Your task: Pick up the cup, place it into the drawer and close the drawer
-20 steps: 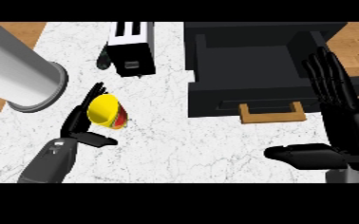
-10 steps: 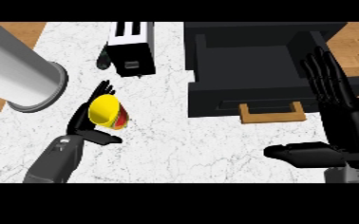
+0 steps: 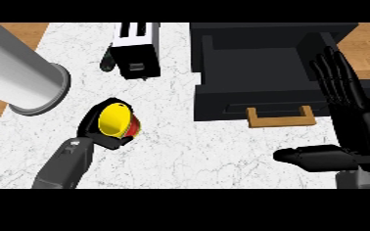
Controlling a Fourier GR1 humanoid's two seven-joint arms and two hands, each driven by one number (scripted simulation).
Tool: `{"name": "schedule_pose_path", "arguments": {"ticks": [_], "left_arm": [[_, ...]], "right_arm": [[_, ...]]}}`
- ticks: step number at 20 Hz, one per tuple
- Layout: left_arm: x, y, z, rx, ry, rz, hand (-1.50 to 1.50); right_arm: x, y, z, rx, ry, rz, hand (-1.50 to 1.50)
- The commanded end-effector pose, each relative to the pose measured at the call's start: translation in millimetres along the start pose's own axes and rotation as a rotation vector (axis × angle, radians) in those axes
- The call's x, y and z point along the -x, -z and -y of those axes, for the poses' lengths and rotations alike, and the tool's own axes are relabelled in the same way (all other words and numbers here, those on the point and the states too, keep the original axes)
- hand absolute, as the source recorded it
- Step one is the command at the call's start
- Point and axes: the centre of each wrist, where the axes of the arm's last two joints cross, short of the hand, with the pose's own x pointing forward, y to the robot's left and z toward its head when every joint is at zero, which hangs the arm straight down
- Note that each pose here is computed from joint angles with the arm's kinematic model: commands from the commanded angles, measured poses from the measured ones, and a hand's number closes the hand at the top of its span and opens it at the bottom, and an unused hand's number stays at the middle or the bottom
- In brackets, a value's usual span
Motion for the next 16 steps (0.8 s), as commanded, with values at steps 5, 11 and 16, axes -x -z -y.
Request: {"name": "schedule_pose_path", "arguments": {"ticks": [5,11,16], "left_arm": [[1,0,3,0.048,-0.190,0.223,1.50],[-3,-35,-23,-0.424,-0.022,0.428,1.50],[-1,-20,-11,-0.403,-0.052,0.495,1.50]], "right_arm": [[5,1,-3,-0.007,-0.011,-0.022,-1.50],[-8,-5,8,0.031,-0.038,-0.017,-1.50],[-4,9,3,0.029,-0.041,-0.019,-1.50]]}}
